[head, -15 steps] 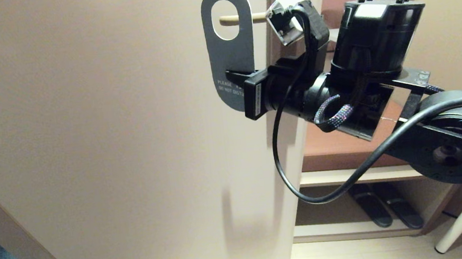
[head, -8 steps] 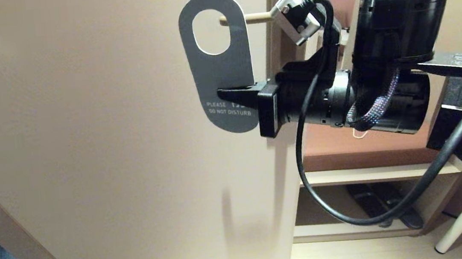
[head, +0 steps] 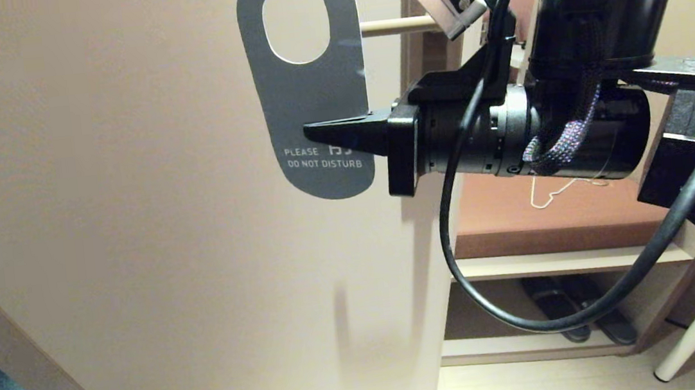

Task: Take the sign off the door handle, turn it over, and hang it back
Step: Hand it to the other hand

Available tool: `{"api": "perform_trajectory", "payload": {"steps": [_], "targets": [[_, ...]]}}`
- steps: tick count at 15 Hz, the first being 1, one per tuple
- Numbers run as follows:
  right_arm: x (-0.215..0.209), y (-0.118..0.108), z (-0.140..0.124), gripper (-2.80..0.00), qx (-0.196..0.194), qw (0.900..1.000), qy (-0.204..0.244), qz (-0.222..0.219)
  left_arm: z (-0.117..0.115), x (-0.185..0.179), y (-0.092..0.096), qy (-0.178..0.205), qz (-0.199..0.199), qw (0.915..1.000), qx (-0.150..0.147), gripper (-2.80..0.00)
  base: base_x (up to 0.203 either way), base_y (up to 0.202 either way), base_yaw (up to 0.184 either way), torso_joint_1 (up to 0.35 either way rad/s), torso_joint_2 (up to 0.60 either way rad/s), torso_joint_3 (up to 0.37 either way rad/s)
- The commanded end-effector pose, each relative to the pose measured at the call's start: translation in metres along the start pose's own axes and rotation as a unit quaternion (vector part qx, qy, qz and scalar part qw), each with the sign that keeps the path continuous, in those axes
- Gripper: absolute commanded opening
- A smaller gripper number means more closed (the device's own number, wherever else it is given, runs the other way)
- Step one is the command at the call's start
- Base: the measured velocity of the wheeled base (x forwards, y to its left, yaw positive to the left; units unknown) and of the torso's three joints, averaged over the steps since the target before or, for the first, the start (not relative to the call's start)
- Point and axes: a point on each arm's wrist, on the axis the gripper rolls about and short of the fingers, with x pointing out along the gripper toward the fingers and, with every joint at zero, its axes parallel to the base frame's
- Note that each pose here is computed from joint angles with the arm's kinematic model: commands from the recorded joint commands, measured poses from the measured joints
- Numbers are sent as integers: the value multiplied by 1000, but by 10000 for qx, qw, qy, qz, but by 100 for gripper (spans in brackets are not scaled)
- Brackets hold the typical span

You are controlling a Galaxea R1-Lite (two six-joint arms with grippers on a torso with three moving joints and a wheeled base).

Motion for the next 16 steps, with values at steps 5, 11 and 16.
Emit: {"api": "perform_trajectory", "payload": {"steps": [5,11,16], "targets": [[-1,0,-26,-280,193,9990,393,48,0,0,0,4,-9,10000,49,-280,0,0,0,0,0,0],[-8,4,-60,-280,145,9964,745,366,3,0,-1,-146,-174,9980,589,-280,0,0,0,0,0,0],[-9,5,-65,-280,168,9958,816,381,36,-3,-3,-558,-559,9945,685,-280,0,0,0,0,0,0]]}}
